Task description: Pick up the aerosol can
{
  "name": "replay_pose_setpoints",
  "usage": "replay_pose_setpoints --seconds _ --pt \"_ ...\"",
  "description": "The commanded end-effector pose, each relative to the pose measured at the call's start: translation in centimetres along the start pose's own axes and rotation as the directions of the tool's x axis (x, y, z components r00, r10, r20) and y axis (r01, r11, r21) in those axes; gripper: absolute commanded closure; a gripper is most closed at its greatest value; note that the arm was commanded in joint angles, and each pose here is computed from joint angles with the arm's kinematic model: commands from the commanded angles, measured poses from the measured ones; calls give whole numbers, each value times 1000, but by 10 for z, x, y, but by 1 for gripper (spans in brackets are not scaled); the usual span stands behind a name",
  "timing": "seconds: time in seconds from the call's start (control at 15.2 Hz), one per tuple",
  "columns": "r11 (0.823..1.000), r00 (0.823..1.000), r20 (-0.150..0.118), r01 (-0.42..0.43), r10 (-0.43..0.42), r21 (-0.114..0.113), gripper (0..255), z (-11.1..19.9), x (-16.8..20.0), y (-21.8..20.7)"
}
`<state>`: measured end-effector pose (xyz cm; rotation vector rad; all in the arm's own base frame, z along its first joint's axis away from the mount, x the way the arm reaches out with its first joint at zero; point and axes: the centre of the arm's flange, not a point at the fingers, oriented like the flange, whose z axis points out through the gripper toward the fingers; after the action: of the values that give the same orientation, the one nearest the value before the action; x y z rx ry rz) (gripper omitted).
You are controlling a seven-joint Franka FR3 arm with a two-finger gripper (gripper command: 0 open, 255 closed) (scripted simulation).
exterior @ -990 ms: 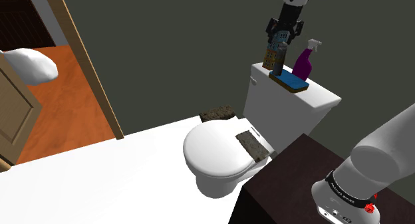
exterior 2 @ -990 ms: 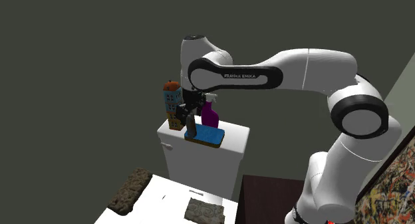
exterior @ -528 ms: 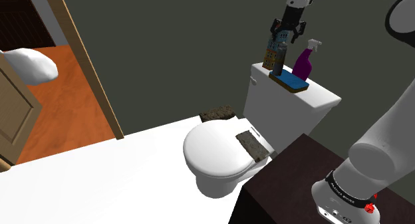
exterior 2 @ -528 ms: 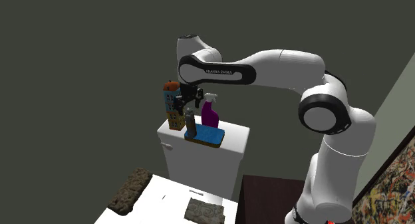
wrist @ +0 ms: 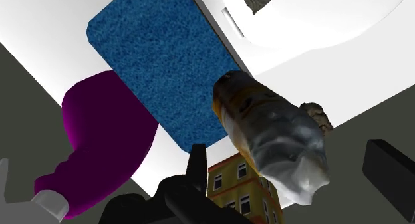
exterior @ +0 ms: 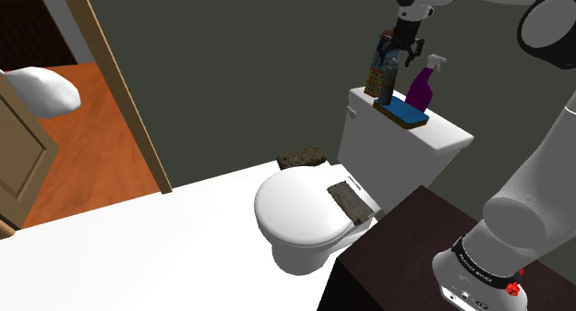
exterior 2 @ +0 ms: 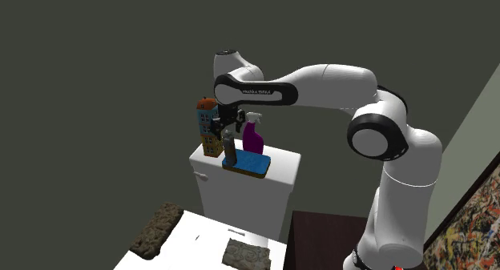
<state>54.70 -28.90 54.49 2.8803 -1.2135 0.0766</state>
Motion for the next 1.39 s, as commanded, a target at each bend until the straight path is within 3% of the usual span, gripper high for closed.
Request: replay_pose_setpoints --seconds 0.0,0.13,0.2,0.79,1.32 --pt "1000 1000 0 0 0 0 0 10 0 -1" --pt "1000 1000 0 0 0 0 0 13 0 -1" --pt "1000 1000 0 0 0 0 255 13 0 -1" --pt "1000 1000 0 0 0 0 255 13 0 -1" --pt "1000 1000 0 0 0 0 255 -29 2 -1"
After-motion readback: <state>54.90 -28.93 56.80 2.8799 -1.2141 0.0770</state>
